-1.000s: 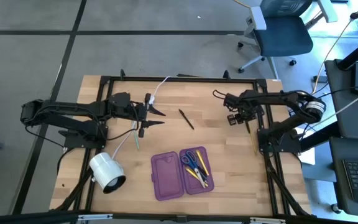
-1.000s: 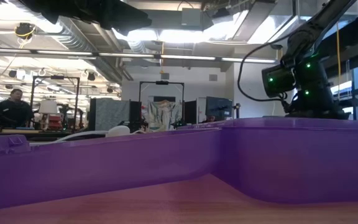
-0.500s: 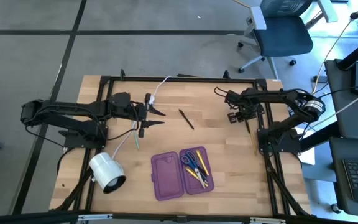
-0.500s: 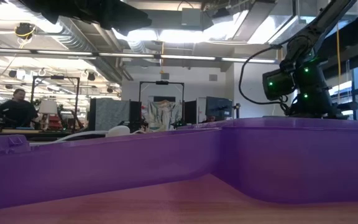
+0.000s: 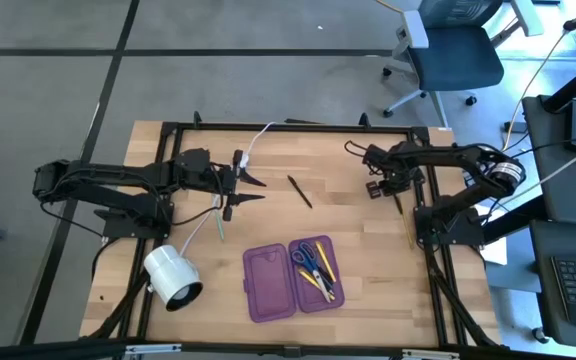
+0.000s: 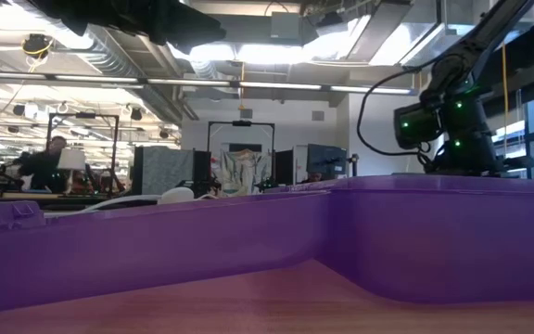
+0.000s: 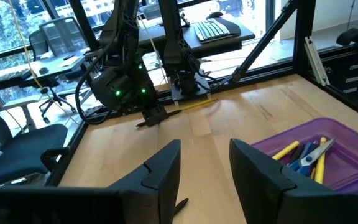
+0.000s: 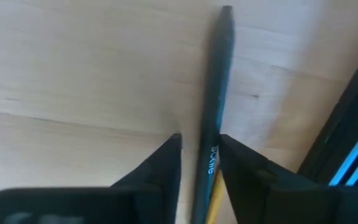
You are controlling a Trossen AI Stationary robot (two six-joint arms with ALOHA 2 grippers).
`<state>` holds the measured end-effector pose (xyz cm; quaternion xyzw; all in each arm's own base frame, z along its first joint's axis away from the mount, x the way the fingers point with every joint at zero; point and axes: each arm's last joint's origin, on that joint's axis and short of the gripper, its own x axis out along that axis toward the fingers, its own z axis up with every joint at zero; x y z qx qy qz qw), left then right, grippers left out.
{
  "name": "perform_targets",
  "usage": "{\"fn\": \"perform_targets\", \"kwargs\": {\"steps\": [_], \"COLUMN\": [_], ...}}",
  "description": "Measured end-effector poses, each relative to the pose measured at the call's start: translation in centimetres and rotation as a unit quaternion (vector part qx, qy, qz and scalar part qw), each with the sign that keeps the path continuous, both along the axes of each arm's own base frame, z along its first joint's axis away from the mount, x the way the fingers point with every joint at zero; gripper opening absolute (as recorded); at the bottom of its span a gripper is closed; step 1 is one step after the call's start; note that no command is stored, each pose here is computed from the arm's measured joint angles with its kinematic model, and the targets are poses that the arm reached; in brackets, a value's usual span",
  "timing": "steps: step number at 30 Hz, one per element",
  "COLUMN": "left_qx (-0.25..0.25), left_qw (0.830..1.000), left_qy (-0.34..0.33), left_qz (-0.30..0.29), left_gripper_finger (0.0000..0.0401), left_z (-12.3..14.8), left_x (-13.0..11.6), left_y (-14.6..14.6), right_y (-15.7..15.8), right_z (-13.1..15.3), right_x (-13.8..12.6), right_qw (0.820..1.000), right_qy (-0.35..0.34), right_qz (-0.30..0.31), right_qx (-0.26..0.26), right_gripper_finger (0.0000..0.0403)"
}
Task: Pick & place school supplies into a supply box
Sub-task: Put the black pen into the purple supply box
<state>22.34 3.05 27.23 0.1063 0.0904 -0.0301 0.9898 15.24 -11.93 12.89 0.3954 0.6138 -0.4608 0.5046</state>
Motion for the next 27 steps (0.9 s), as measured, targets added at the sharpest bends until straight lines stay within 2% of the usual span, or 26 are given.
{"fn": "perform_targets", "kwargs": {"steps": [5,8,16,22,27], "left_qx": [-0.005,-0.010,-0.017,-0.024,-0.030], "left_qw": [1.000,1.000,1.000,0.999,0.999], "left_qy": [0.006,0.013,0.025,0.025,0.027], "left_qz": [0.000,0.002,0.002,0.004,0.005], "left_gripper_finger": [0.0130,0.0130,0.0130,0.0130,0.0130], "left_z": [-0.1,-0.2,-0.5,-0.5,-0.5], "left_x": [0.0,0.0,-0.1,-0.1,-0.1], "left_y": [0.0,0.0,0.0,0.0,0.0], "right_y": [0.5,1.1,3.4,5.5,7.4], "right_z": [0.0,0.0,-0.1,-0.1,-0.1], "right_x": [0.5,1.0,2.5,3.7,4.7], "right_qw": [1.000,1.000,0.999,0.997,0.995], "right_qy": [-0.006,-0.007,-0.014,-0.032,-0.057], "right_qz": [0.013,0.028,0.043,0.065,0.079], "right_qx": [-0.002,-0.006,-0.024,-0.036,-0.037], "right_gripper_finger": [0.0056,0.0041,0.0060,0.0043,0.0048]}}
